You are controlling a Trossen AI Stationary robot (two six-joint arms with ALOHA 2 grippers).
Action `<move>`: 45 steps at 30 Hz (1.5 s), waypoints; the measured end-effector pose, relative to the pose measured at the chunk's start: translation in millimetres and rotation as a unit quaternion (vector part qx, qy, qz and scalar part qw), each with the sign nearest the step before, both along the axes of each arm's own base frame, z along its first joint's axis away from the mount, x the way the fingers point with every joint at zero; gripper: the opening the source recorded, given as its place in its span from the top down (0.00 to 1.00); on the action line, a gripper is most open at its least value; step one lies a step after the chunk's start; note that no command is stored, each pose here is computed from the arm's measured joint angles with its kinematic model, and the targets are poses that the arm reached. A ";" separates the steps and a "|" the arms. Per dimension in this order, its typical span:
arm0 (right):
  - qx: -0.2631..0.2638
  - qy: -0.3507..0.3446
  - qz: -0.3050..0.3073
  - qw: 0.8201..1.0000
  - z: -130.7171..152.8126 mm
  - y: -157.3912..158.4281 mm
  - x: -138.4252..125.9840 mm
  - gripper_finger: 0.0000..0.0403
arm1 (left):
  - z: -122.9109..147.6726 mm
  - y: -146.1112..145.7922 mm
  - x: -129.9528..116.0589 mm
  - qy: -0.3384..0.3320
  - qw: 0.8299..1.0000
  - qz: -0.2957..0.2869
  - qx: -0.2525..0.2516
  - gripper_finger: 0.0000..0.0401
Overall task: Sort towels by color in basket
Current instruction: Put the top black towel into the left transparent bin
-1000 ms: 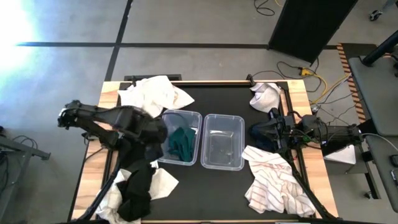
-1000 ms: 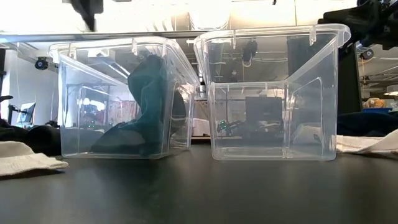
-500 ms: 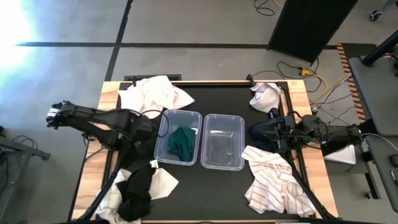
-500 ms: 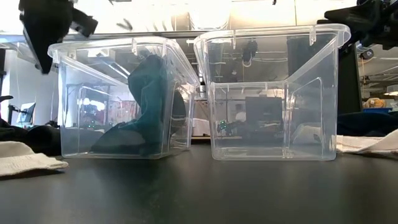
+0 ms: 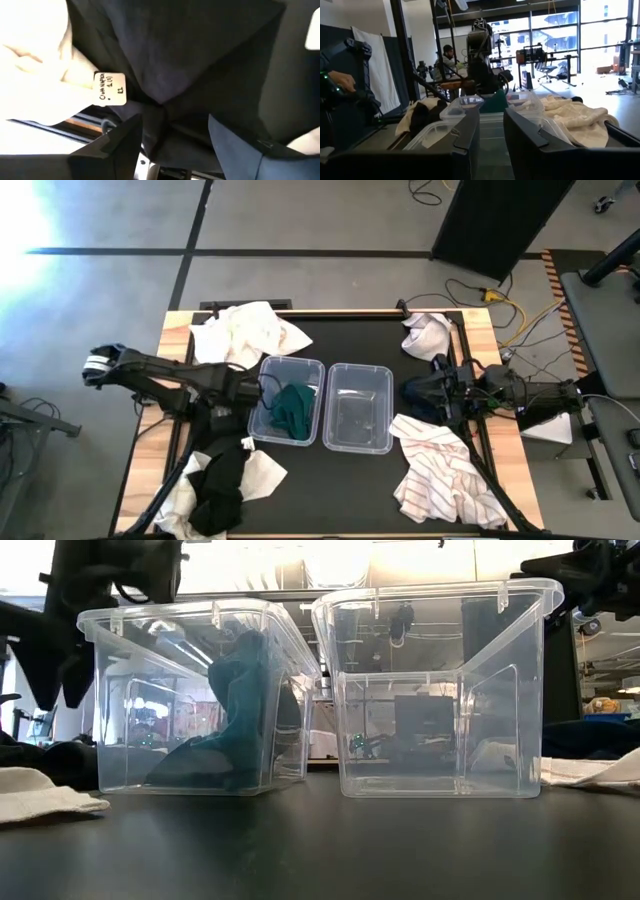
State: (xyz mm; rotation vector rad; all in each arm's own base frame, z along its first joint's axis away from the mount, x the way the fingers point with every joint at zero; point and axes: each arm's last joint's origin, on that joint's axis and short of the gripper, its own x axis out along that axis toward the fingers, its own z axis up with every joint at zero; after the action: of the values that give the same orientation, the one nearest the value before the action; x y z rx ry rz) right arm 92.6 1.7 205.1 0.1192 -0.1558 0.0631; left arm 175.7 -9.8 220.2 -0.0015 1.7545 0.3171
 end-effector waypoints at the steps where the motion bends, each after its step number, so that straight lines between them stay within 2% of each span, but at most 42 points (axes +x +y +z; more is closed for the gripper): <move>1: 0.000 0.004 0.000 1.000 -0.8 0.0 0.1 0.82 | -2.3 0.3 -0.3 0.003 1.000 0.001 0.003 0.48; 5: 0.001 0.028 0.000 1.000 -5.2 0.0 0.9 0.84 | -10.4 0.6 -3.5 -0.016 1.000 0.022 0.007 0.50; 10: 0.018 0.045 0.002 0.999 -8.2 0.0 2.1 0.85 | -2.8 2.7 -13.0 -0.088 0.994 0.066 0.027 0.50; 14: 0.020 0.045 0.003 0.999 -8.2 0.0 2.1 0.85 | 6.7 7.8 -26.1 -0.159 0.972 0.171 0.035 0.50; 17: 0.018 0.044 0.002 0.999 -8.0 0.0 2.1 0.84 | 4.8 9.5 -28.2 -0.195 0.949 0.248 0.007 0.50; 19: 0.018 0.043 0.002 0.999 -7.7 0.0 2.1 0.83 | 1.0 9.5 -26.9 -0.206 0.938 0.277 -0.013 0.50; 22: 0.020 0.041 0.002 0.999 -7.2 0.0 1.9 0.81 | -8.1 10.9 -25.4 -0.208 0.927 0.311 -0.021 0.50; 29: 0.025 0.039 0.003 0.999 -7.0 0.0 1.9 0.78 | -35.6 21.8 -26.8 -0.177 0.916 0.361 -0.007 0.48; 32: 0.025 0.039 0.003 0.999 -7.0 0.0 1.9 0.77 | -45.9 24.8 -22.9 -0.181 0.915 0.359 -0.021 0.48; 36: 0.025 0.039 0.003 0.999 -7.0 0.0 1.9 0.76 | -59.4 27.6 -26.2 -0.150 0.923 0.355 -0.012 0.49; 40: 0.026 0.039 0.003 0.999 -7.0 0.0 1.9 0.78 | -72.4 27.9 -29.1 -0.139 0.928 0.346 -0.001 0.60; 45: 0.026 0.039 0.003 0.999 -7.0 0.0 1.9 0.81 | -80.7 28.0 -29.0 -0.164 0.928 0.334 -0.005 0.93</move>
State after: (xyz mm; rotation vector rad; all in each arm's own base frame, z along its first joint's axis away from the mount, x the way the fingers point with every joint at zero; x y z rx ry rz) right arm 94.5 1.7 198.1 0.1733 -0.0789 0.0601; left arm 146.7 18.3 139.5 -0.6377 1.3756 0.7546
